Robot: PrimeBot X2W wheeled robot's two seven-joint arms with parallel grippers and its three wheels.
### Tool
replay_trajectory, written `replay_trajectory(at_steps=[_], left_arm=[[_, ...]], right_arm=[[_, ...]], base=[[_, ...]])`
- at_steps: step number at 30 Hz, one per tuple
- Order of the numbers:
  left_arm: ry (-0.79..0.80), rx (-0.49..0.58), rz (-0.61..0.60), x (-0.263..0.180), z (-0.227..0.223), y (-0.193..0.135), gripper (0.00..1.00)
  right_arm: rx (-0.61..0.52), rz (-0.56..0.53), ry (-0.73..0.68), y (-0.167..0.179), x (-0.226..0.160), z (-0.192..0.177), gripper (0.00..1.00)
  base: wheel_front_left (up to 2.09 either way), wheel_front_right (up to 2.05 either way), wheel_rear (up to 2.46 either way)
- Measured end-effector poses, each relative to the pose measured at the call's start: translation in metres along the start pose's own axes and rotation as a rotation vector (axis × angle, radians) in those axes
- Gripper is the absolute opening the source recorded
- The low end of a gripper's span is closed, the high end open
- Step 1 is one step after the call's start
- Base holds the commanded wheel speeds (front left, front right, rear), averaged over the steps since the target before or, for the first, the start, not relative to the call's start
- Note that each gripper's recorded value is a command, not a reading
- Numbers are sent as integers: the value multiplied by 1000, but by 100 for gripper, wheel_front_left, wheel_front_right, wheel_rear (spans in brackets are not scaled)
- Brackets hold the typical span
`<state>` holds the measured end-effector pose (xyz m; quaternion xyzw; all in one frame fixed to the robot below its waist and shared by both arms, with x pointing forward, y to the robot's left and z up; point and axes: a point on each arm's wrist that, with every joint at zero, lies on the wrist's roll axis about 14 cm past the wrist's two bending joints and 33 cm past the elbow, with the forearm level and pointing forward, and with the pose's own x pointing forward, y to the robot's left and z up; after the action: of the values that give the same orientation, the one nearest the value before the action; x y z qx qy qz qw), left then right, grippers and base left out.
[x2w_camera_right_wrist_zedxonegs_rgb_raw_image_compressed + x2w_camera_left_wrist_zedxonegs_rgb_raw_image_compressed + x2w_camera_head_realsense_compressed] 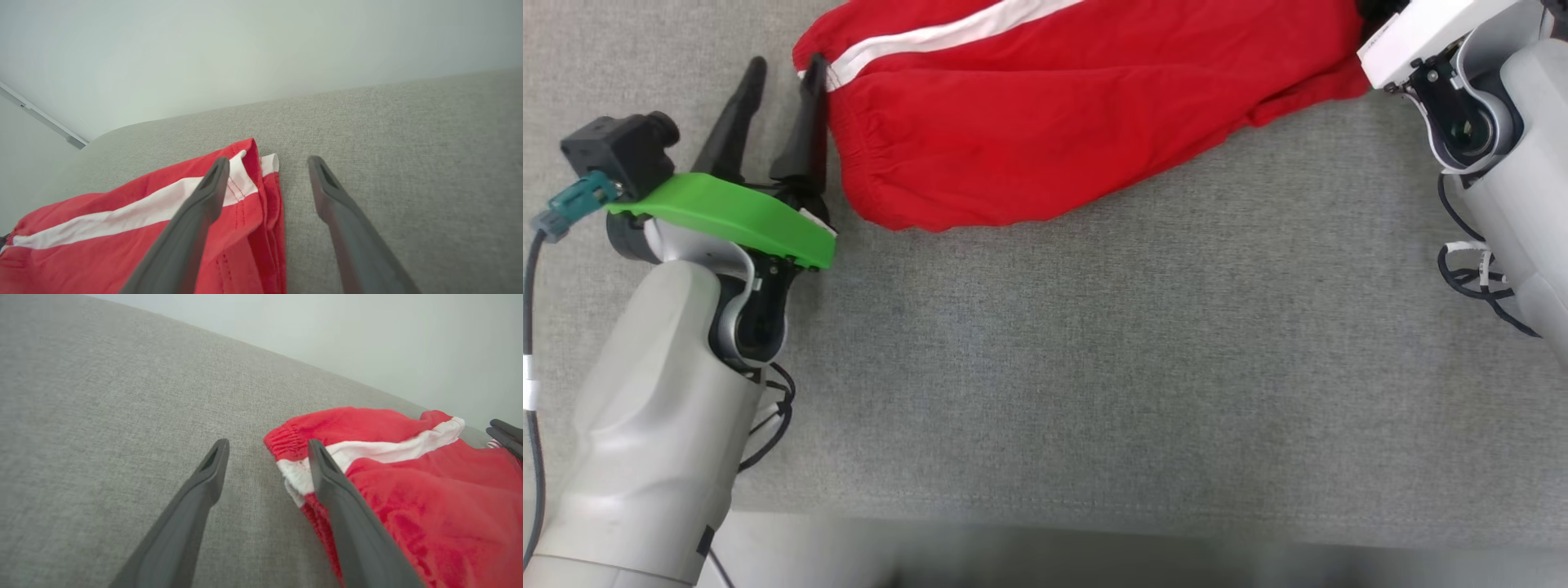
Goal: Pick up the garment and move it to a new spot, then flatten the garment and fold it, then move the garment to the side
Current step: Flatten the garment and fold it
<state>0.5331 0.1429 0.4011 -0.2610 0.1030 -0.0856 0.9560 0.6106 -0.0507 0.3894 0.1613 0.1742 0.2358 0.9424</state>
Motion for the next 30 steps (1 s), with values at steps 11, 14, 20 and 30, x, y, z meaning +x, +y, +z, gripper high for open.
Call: replay_trajectory(at_steps=[11,14,20,30], left_arm=[[-29,61,-9,-18,17,-7,100],[-28,59,-13,-24,17,-10,100],[-60,47,-63,-38,26,-35,100],[-102,30,-101,-48,36,-54,100]], right_arm=[[39,-22,-67,15,-33,5,100],[68,-38,-70,16,-40,5,100],[179,-111,-73,13,-69,-5,100],[306,-152,-97,15,-73,-5,100]], base=[[0,0,0],[0,0,0],[0,0,0],[0,0,0]])
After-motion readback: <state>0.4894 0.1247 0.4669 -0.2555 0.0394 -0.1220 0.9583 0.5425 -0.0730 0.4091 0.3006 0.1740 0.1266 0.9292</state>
